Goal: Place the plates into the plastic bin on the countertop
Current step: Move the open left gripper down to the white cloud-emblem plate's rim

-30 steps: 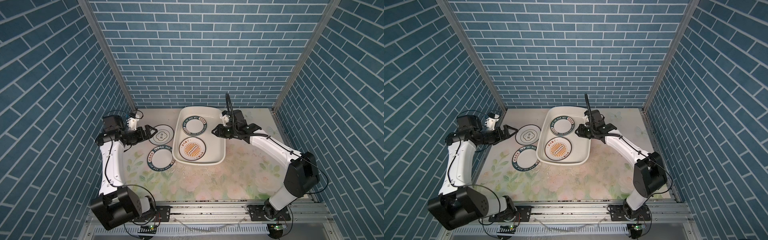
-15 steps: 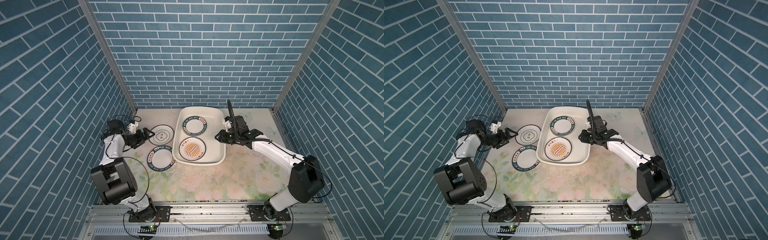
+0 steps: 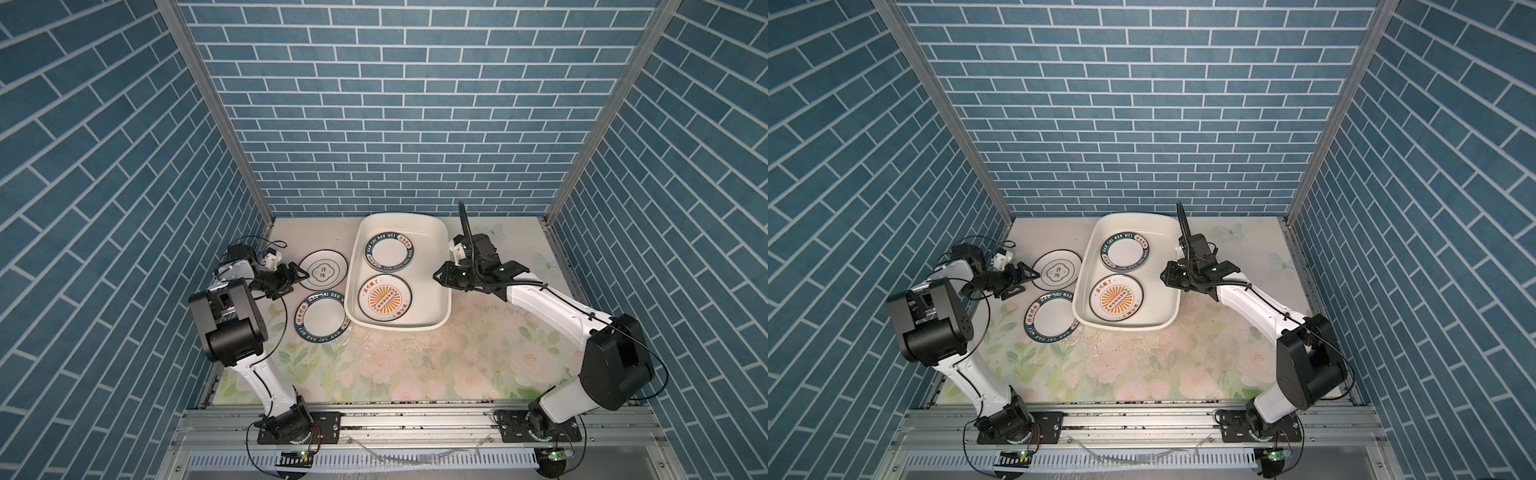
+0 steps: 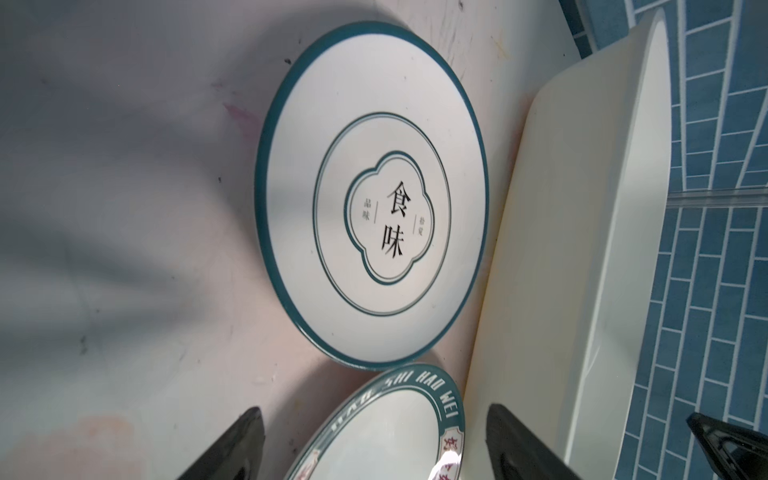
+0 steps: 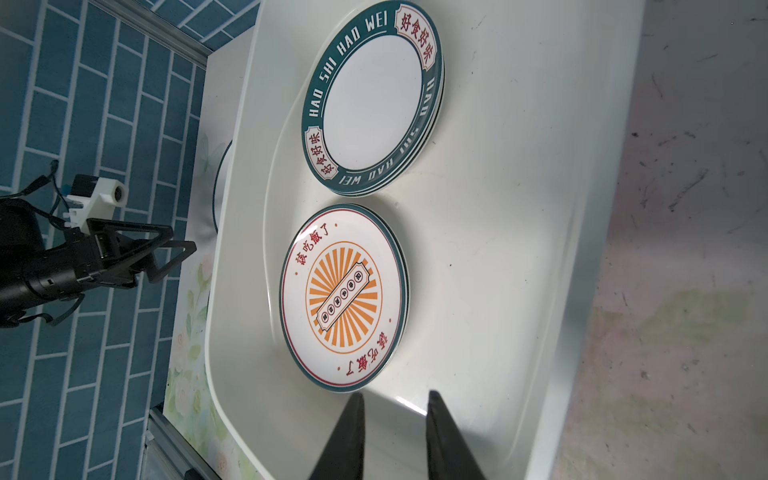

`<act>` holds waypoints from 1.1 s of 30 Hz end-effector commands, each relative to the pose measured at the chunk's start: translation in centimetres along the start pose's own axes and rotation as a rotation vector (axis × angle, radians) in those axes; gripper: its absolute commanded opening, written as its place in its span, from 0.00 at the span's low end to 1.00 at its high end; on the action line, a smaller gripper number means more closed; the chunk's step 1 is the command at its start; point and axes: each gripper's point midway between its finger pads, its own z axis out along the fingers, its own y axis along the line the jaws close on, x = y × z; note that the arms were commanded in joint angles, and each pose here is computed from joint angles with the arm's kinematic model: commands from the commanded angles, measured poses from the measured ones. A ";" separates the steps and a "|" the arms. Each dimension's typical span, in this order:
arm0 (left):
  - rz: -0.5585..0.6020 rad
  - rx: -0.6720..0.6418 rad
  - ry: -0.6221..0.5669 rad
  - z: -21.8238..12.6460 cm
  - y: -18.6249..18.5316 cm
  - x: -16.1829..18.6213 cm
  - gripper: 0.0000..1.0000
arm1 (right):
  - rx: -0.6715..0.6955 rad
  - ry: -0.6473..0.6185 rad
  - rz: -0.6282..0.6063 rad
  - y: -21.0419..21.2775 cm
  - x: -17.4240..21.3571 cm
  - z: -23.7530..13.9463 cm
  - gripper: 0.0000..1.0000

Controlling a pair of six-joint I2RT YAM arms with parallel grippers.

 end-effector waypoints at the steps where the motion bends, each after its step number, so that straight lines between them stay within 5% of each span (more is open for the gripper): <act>1: 0.017 -0.028 -0.012 0.3 0.9 -0.9 0.83 | 0.004 -0.024 0.029 0.0 -0.4 -0.5 0.27; 13: 0.000 0.023 -0.011 2.6 2.2 -2.4 0.72 | 0.018 0.000 0.056 -0.7 0.0 0.5 0.27; 16: -0.015 0.039 -0.003 3.1 2.2 -2.6 0.62 | 0.023 0.001 0.063 -0.9 0.0 0.5 0.27; 33: -0.058 0.059 0.018 5.3 3.6 -3.1 0.59 | 0.026 0.016 0.081 -1.2 0.0 1.6 0.26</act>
